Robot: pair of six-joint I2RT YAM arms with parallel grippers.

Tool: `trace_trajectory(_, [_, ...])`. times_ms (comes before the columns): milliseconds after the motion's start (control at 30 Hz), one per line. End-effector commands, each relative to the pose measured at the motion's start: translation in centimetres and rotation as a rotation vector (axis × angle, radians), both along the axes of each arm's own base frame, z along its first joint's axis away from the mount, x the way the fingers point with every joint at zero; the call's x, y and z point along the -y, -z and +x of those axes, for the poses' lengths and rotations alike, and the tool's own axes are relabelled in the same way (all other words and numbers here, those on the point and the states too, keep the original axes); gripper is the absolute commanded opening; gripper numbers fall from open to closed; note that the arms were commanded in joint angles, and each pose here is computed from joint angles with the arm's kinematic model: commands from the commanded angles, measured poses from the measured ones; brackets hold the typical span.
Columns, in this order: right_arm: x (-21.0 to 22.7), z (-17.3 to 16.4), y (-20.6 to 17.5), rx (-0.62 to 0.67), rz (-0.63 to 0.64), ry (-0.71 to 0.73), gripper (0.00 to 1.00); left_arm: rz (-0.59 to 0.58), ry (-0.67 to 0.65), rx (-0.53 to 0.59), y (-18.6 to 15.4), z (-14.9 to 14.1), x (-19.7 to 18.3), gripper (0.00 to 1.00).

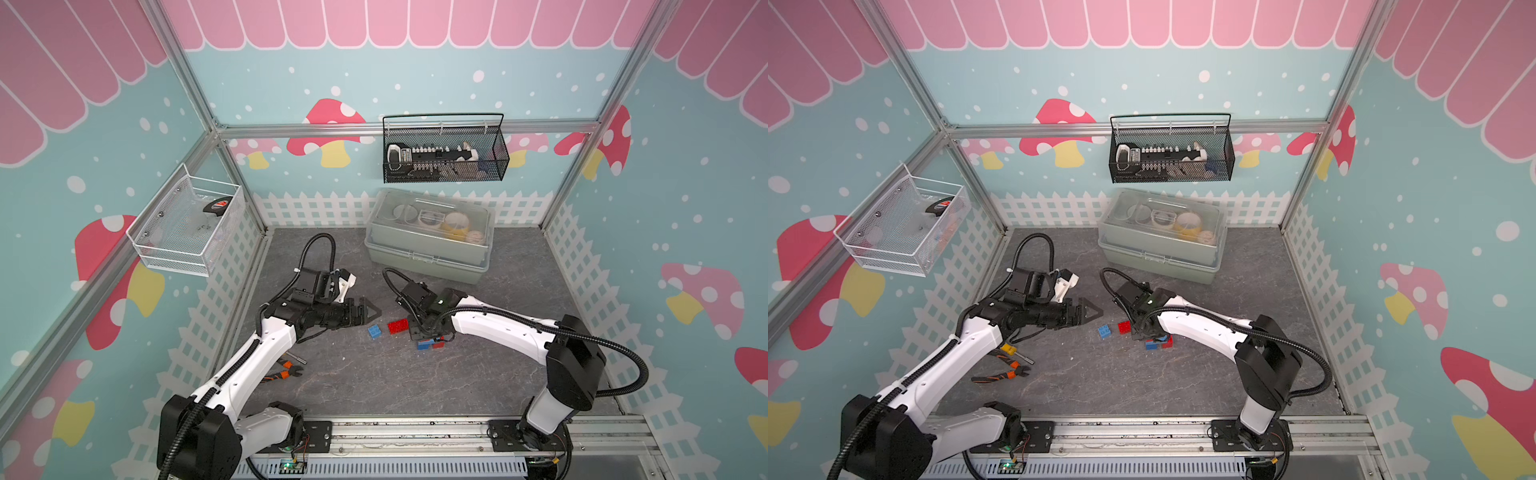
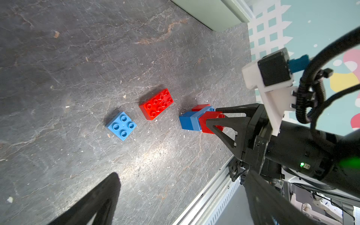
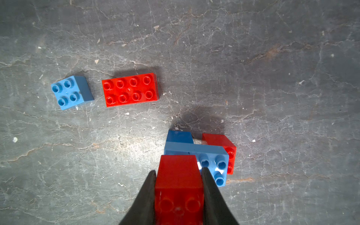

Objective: Assemble a giraffe with lego
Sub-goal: Assemble the lego brick with the lego brick.

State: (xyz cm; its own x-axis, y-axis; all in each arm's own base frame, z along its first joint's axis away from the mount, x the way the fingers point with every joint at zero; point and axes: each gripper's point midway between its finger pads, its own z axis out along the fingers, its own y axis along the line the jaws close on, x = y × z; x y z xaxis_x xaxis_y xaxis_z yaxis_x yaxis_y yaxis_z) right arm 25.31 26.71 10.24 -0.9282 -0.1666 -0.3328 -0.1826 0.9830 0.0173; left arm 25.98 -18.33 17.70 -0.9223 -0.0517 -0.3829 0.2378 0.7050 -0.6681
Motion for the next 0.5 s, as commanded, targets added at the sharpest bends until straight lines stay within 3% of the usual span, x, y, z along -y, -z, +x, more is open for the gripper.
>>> trace_trajectory(0, [1.0, -0.7, 0.8, -0.046, -0.052, 0.05, 0.21, -0.004, -0.011, 0.015, -0.2, -0.1, -0.2, 0.99])
trace_trajectory(467, [0.8, -0.9, 1.8, -0.071, -0.067, 0.002, 0.2, 0.003, -0.017, 0.017, -0.1, -0.1, -0.3, 0.99])
